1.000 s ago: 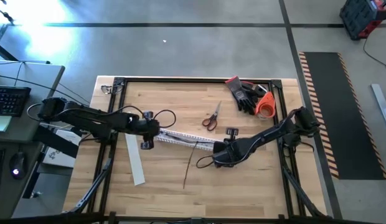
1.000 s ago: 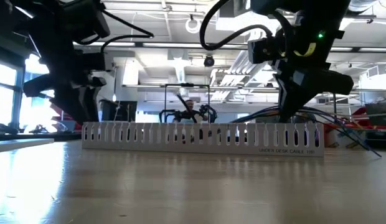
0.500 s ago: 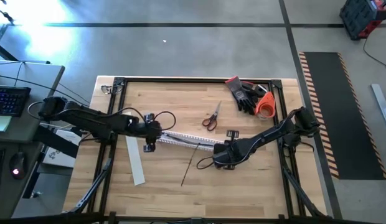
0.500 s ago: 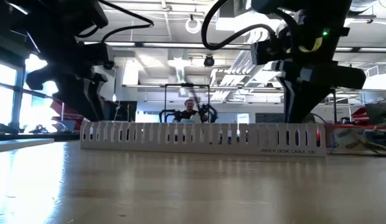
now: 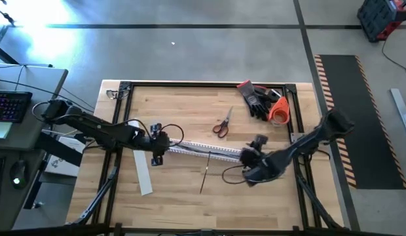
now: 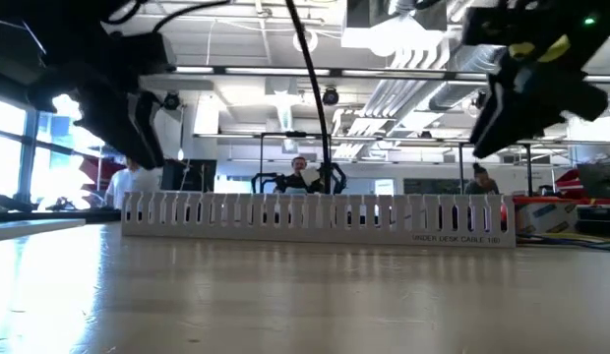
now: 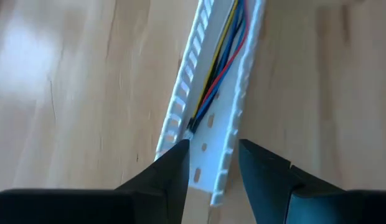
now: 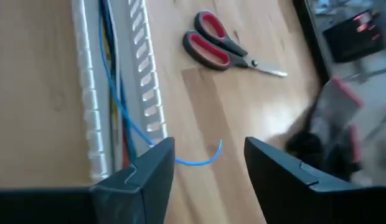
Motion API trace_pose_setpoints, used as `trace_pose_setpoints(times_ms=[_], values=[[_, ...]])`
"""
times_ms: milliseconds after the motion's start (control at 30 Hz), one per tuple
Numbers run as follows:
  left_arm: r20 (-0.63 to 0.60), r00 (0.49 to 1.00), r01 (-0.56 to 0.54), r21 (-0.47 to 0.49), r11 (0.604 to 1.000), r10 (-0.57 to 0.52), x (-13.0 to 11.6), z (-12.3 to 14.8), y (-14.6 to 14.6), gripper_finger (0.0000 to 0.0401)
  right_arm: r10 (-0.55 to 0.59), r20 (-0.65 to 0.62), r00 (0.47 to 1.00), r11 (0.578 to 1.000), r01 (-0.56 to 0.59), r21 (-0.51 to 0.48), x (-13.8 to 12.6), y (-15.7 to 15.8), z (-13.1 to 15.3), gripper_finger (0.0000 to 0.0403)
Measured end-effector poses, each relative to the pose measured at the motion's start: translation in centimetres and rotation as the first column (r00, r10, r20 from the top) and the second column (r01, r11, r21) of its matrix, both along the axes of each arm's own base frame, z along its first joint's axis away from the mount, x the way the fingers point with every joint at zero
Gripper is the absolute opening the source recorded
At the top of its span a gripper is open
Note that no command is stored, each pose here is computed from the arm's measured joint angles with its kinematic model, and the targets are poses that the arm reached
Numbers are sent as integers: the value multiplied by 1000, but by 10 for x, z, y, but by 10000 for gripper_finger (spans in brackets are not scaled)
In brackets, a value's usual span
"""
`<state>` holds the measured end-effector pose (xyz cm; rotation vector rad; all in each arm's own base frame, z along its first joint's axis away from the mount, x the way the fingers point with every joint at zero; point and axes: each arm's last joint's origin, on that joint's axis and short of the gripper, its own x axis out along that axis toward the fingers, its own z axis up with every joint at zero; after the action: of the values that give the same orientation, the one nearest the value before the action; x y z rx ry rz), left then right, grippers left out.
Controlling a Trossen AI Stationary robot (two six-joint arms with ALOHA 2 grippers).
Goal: Ziptie cables
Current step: Put the zip tied cables into the white cable duct
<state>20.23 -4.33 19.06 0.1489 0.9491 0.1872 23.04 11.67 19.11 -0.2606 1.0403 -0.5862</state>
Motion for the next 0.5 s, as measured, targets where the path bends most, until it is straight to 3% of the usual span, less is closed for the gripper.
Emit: trace_pose_setpoints(times_ms=[133, 267, 333, 433, 500], values=[[51, 999, 14, 22, 1000, -15, 5, 13, -7, 119, -59, -3, 998, 979, 58, 194, -17, -2, -7, 183], [68, 997, 37, 37, 999, -39, 7, 19, -10, 119, -127, -99, 987, 935, 153, 321, -27, -5, -19, 183], [70, 997, 42, 50, 998, -45, 8, 21, -10, 119, -126, -96, 987, 937, 150, 315, -28, -7, -22, 183], [71, 996, 51, 66, 997, -56, 8, 21, -10, 119, -54, -71, 996, 973, 69, 221, -29, -9, -24, 180], [71, 996, 50, 66, 997, -55, 8, 21, -9, 119, -26, -118, 993, 986, 45, 158, -28, -18, -24, 172]])
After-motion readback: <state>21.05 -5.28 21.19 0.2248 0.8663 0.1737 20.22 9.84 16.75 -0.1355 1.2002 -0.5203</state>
